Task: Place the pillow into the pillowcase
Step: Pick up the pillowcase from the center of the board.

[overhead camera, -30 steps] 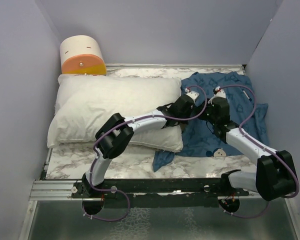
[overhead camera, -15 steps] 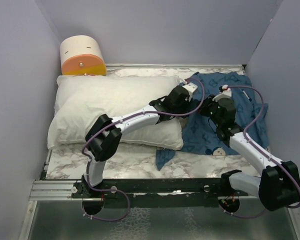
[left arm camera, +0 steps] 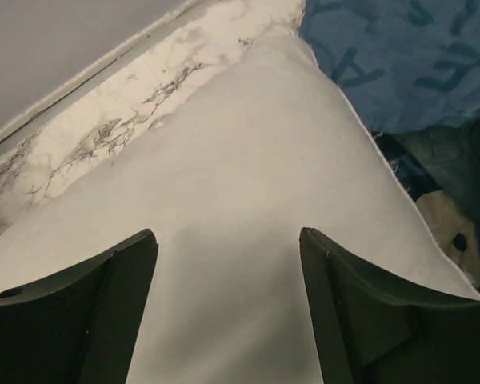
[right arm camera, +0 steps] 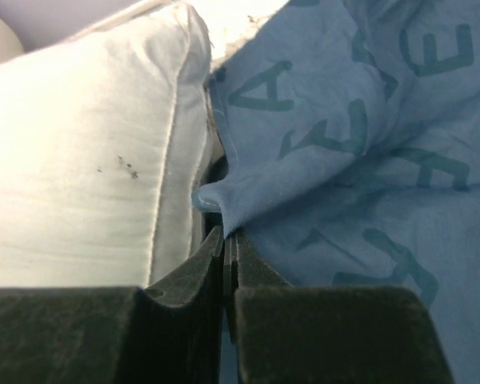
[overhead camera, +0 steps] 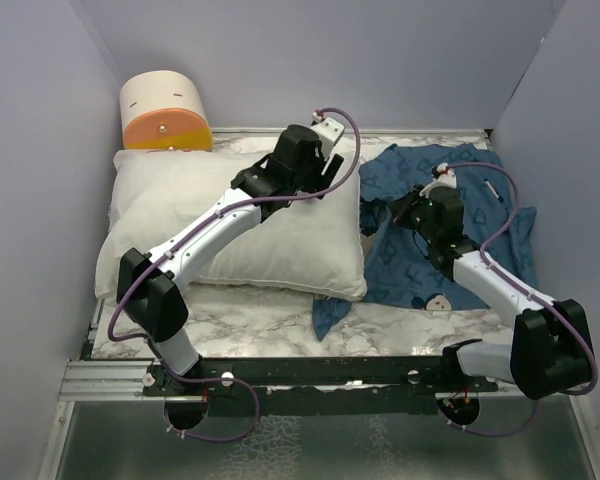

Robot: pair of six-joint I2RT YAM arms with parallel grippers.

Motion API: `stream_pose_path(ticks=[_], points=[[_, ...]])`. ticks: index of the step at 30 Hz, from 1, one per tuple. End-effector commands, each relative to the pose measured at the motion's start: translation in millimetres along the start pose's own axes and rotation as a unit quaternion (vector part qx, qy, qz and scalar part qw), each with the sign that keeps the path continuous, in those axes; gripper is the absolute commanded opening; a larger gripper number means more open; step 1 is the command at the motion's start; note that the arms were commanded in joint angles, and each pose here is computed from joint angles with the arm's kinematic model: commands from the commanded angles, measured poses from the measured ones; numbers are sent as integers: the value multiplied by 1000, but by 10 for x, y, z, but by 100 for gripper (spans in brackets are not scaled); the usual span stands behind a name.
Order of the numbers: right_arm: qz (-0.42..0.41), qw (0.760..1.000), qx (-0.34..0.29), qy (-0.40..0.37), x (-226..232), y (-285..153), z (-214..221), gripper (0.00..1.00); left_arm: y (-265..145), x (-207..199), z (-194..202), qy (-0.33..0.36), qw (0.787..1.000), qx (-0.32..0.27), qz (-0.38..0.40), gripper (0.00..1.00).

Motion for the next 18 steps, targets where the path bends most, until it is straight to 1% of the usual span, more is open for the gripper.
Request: stream_pose_path(ticks=[1,3,5,7,9,10,11,13,15,16,17,18], points=[[34,999,39,-16,-93,-80,84,5,-4,70,250,69,995,71,-24,75],[24,998,64,-7,-97,-175,217,8,-44,102,294,80,994,75,-27,75],[-8,996,88,17,-45,-269,343,12,-134,130,314,78,995,60,-29,75],[-33,992,115,27,-15,-375,458,13,-277,154,315,70,997,38,-26,75],[-22,993,111,30,-35,-473,456,14,-432,177,337,63,998,11,-19,75],[-14,995,95,24,-44,-514,395,15,-492,196,430,63,998,1,-14,75],[-6,997,79,18,-49,-549,319,18,-556,209,484,62,998,-15,-7,75],[-3,999,54,-6,-22,-589,126,40,-659,219,631,63,997,-46,16,75],[-28,998,37,-42,50,-580,-60,59,-740,230,758,66,995,-72,32,75],[-48,996,33,-63,89,-552,-122,66,-776,243,804,71,993,-84,35,75],[-67,993,34,-90,123,-509,-171,71,-802,262,847,77,992,-93,34,75],[-78,990,46,-110,140,-443,-186,72,-825,284,868,82,991,-100,30,75]])
Point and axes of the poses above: each gripper's point midway between its finger pads, its own y axis out along the fingers, its own x axis along the line the jaws close on, z = x × y, the point moved 8 cm from there along -y, back along the fingers, and after that the axes turned 11 degrees about -y, right-handed, at the moved point
